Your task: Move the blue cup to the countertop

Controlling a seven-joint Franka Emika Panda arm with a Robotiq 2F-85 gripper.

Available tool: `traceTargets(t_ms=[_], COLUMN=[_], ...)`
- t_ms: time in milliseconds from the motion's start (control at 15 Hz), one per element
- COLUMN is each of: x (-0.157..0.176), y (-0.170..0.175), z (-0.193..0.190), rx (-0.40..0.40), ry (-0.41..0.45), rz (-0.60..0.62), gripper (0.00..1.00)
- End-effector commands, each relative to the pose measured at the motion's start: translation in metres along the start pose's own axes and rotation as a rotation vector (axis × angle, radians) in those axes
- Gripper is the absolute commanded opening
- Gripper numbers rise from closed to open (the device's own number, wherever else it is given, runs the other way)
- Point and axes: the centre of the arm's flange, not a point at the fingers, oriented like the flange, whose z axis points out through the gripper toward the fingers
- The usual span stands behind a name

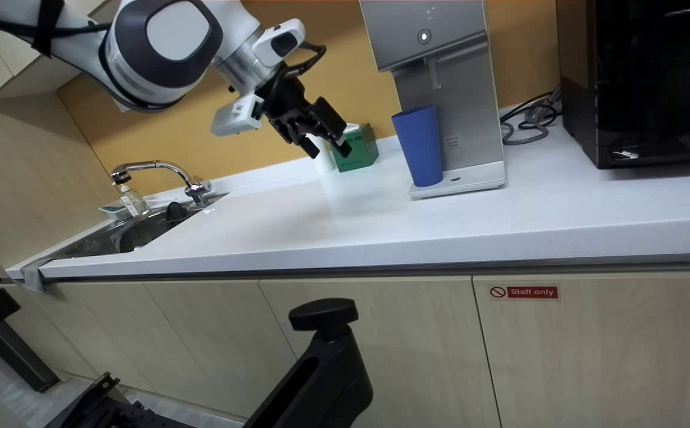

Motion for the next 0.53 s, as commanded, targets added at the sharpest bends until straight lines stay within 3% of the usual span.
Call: traceTargets(t_ms=[0, 467], x=[0.012, 0.025], y=[0.007, 0.016], z=[0.013, 0.049], rx=[-0.001, -0.033], ry=[0.101, 0.223], rz=[0.022, 0.026], gripper=[1.0, 1.0])
